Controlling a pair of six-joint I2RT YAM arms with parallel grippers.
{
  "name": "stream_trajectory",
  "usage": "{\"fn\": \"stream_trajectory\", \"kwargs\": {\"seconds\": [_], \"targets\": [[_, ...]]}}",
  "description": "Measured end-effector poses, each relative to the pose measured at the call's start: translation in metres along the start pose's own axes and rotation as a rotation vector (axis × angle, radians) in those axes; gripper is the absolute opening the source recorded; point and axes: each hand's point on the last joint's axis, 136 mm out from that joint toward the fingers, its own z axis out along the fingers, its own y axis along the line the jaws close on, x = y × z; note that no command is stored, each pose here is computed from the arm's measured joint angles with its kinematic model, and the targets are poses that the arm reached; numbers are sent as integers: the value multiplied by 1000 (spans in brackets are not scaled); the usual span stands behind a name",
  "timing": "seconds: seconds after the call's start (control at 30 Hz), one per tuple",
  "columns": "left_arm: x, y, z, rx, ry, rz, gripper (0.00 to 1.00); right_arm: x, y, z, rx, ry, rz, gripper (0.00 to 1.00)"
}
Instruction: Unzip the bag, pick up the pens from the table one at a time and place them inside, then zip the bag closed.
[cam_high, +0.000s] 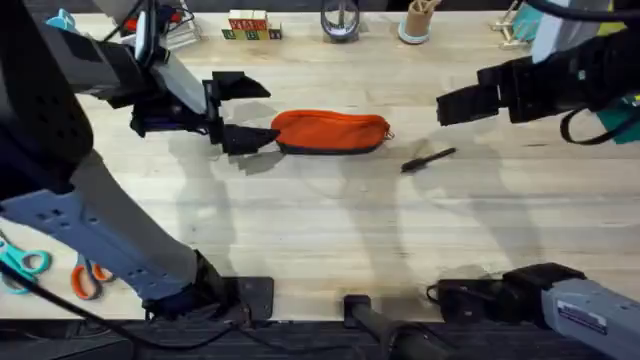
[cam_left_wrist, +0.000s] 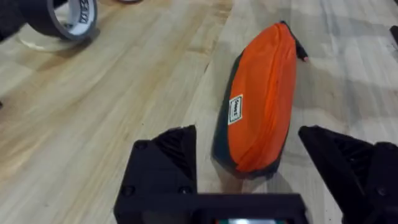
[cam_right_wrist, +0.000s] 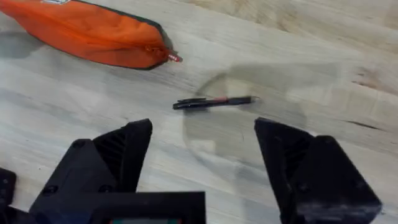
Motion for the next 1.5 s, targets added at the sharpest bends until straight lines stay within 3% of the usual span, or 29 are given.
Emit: {"fn": "stream_trajectory", "kwargs": {"seconds": [0.43,1.03,1.2,1.23,1.5], "targets": [[0,-9,19,62,-15,-14,992,0,0,0,0,0,0,998],[-1,-9,20,61,-25,-16,977,0,0,0,0,1,0,998],[-2,-10,20,62,-25,-18,186,0,0,0,0,1,0,997],[-2,-10,20,64,-25,-17,82,0,0,0,0,1,0,997],[-2,-10,20,65,-24,-15,43,0,0,0,0,1,0,997]]}}
